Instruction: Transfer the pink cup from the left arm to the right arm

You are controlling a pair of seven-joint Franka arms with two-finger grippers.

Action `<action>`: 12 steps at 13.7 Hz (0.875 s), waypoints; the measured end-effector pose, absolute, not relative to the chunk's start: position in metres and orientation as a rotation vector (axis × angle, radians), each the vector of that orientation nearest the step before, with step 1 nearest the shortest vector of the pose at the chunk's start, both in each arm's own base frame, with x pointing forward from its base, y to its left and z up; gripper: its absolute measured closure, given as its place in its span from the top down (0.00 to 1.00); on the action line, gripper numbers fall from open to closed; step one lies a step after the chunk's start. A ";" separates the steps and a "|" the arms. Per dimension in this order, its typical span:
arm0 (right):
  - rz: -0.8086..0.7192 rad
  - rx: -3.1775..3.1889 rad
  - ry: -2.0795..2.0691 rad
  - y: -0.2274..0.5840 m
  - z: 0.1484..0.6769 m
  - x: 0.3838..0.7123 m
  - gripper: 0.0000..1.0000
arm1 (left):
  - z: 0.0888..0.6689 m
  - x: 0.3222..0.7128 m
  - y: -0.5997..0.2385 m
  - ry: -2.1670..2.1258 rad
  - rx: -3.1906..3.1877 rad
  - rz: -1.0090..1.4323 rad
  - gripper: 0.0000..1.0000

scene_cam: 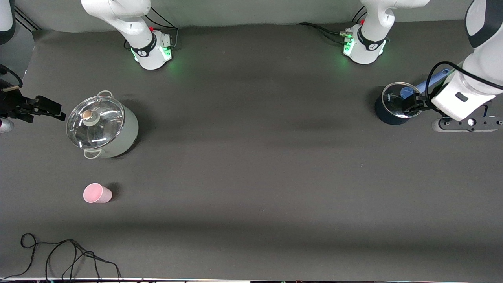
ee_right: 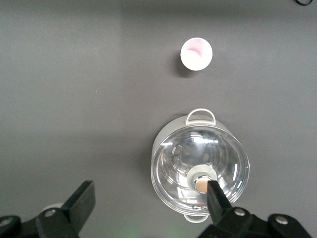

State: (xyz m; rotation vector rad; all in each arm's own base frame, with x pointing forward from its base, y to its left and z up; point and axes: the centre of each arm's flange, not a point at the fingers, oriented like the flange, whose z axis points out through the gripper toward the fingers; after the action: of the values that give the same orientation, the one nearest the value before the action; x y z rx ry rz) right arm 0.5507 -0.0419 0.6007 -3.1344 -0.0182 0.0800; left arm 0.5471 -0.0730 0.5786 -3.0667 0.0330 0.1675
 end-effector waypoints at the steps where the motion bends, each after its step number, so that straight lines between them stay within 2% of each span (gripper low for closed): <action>1: 0.080 -3.134 -0.018 -0.042 0.601 0.551 1.00 | 0.578 0.545 -0.073 0.036 -3.069 0.154 1.00; 12: 0.080 -3.134 -0.007 -0.046 0.601 0.550 1.00 | 0.570 0.546 -0.067 0.086 -3.073 0.143 1.00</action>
State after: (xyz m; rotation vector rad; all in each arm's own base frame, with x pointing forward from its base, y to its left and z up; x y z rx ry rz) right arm 0.5503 -0.0458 0.6008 -3.1343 -0.0071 0.0797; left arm 0.5459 -0.0666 0.5705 -3.0728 0.0865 0.1427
